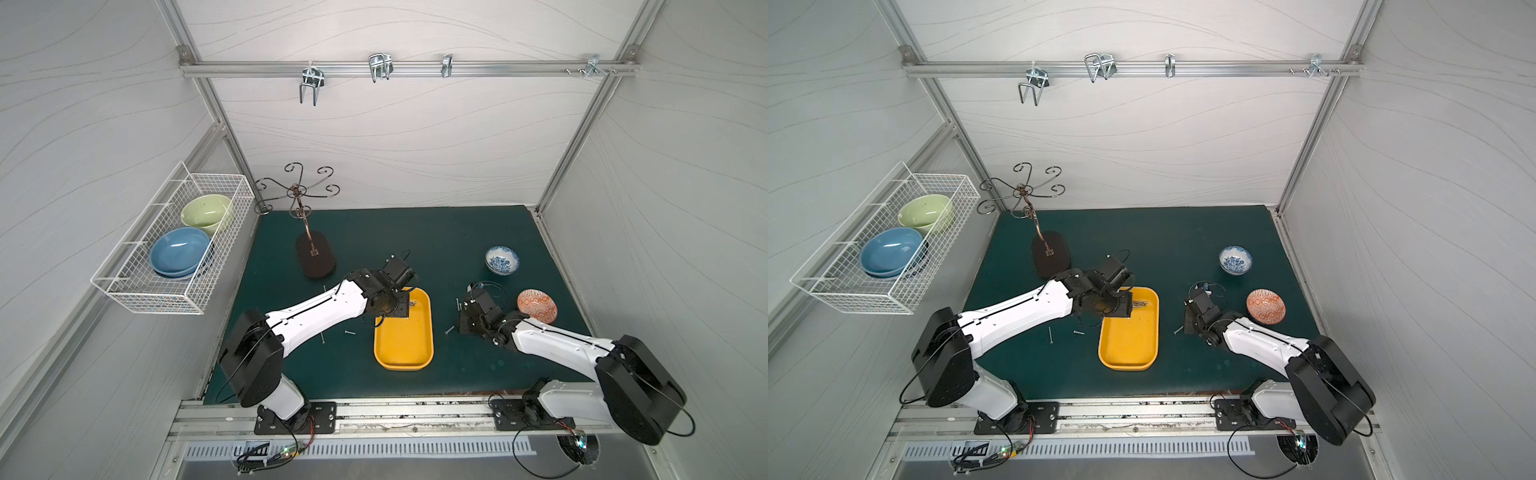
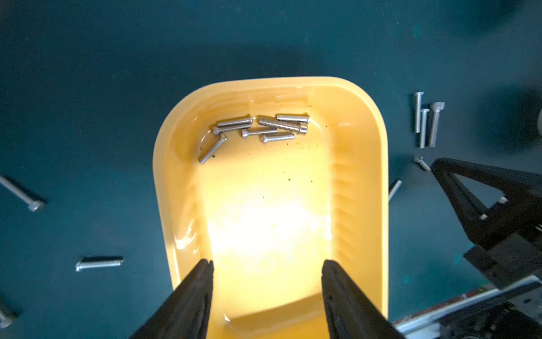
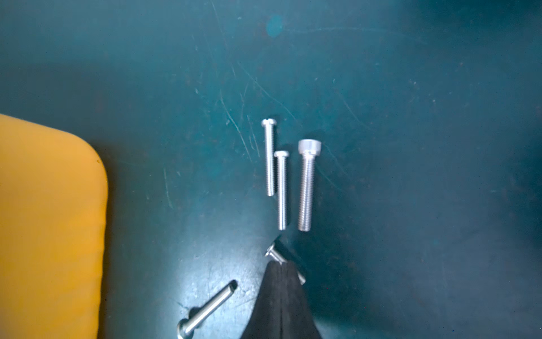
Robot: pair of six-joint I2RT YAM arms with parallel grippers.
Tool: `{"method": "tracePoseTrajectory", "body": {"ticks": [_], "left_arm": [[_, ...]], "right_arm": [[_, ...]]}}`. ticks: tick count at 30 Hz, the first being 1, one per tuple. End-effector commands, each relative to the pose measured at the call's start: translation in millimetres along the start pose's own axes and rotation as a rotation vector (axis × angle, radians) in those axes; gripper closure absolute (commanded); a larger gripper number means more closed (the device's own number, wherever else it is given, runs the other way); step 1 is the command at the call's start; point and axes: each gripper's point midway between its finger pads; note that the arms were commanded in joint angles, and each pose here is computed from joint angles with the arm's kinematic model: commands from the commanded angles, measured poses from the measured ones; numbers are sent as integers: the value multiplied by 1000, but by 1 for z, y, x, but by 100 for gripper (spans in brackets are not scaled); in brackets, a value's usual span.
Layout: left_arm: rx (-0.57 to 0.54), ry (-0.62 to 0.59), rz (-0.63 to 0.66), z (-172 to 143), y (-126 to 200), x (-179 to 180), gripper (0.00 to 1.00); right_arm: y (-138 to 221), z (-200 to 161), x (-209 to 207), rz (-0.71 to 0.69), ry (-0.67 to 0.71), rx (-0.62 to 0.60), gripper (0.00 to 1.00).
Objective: Take out the screws from the storage box
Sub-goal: Place the screw at the center of the board.
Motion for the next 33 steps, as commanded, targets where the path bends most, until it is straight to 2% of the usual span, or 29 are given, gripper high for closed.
{"method": "tracePoseTrajectory", "body": {"ticks": [1, 23, 28, 33], "left_arm": [[-66, -52, 59, 20, -2, 4, 38], [-40, -158, 170, 32, -43, 10, 43], [-19, -195, 184, 31, -59, 10, 42], [-28, -205, 253, 32, -73, 21, 43]], "right_arm": [[-6, -3, -2, -6, -7, 10, 100], [-9, -6, -1, 11, 6, 13, 100], [0, -4, 0, 45, -1, -15, 94], [10, 0, 1, 78, -9, -52, 90]]}}
Point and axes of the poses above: each gripper's point midway between its finger pads, its own y axis back along the fingers, its own x axis along the line the jaws close on, z = x × y, and after that the axes turned 10 degrees about -y, right-handed
